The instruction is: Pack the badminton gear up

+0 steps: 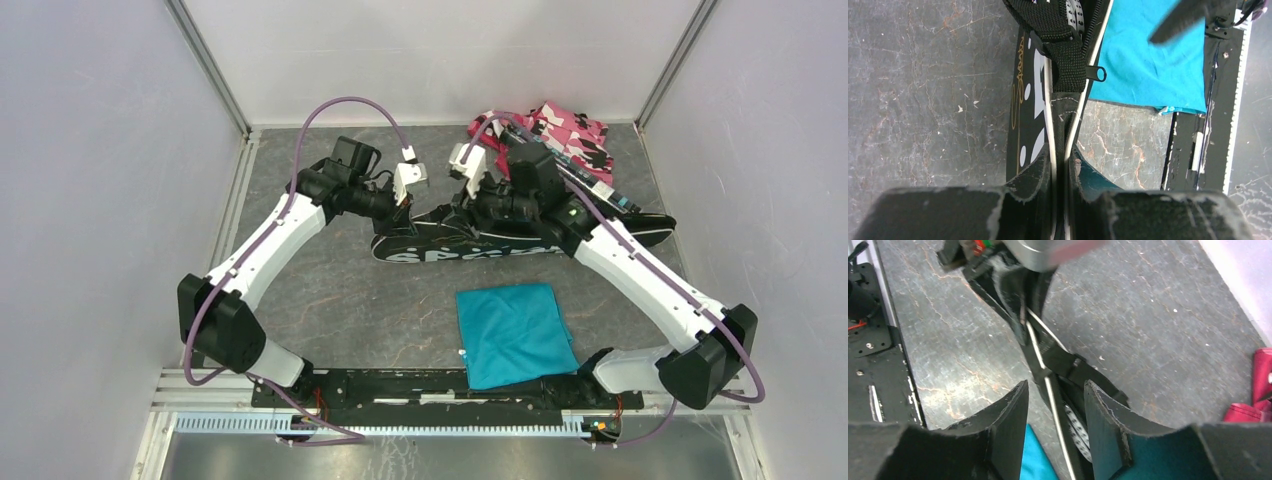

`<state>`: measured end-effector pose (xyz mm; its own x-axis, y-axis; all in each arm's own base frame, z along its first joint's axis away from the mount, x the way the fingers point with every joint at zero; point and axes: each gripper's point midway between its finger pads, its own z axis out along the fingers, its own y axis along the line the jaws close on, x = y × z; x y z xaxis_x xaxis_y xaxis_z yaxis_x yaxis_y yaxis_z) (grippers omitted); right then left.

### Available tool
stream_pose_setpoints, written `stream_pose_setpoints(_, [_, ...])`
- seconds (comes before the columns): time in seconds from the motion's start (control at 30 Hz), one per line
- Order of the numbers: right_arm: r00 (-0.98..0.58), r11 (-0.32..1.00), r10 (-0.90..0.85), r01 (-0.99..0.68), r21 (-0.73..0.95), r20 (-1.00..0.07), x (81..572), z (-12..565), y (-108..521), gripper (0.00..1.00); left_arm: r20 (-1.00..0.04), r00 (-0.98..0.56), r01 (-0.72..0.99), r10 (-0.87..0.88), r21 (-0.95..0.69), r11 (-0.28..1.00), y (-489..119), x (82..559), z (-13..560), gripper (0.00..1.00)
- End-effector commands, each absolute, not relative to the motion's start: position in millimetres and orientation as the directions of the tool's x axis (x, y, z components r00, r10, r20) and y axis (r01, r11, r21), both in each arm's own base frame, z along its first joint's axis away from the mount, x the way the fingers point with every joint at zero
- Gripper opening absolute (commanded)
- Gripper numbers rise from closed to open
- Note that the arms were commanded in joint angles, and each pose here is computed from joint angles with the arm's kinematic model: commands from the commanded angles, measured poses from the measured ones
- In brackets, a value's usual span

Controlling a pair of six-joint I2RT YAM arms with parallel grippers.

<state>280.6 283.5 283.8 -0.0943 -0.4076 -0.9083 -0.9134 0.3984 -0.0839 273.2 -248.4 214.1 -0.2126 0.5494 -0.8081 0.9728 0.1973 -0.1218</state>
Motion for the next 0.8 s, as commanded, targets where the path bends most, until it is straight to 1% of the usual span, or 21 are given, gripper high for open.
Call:
stream_pose_setpoints(0.0, [-0.114,0.445,-0.382,-0.893,-0.074,-0.917,277.8,288.5,305.3,0.49,-0.861,-0.227,0.964,0.454,-0.133,0.231,-257.6,273.8,241.5,0.02])
stream_pose_setpoints(0.23, [-0.137,0.5,-0.449,-0.858,-0.121,-0.883,283.8,272.3,312.9,0.45,-0.861,-0.229,0.961,0.455,-0.126,0.247,-254.8,272.6,243.2,0.02])
stream_pose_setpoints(0.43, [-0.141,0.526,-0.469,-0.838,-0.147,-0.872,287.9,268.7,312.2,0.43,-0.858,-0.224,0.962,0.462,-0.12,0.244,-253.7,271.8,242.0,0.02])
stream_pose_setpoints(0.6, [-0.151,0.533,-0.484,-0.832,-0.154,-0.862,288.6,263.6,312.8,0.37,-0.859,-0.218,0.964,0.463,-0.115,0.241,-253.0,271.3,242.8,0.02])
stream_pose_setpoints(0.77, [-0.157,0.542,-0.494,-0.825,-0.161,-0.855,289.3,259.5,310.0,0.27,-0.862,-0.207,0.965,0.463,-0.103,0.24,-252.9,271.9,245.2,0.02])
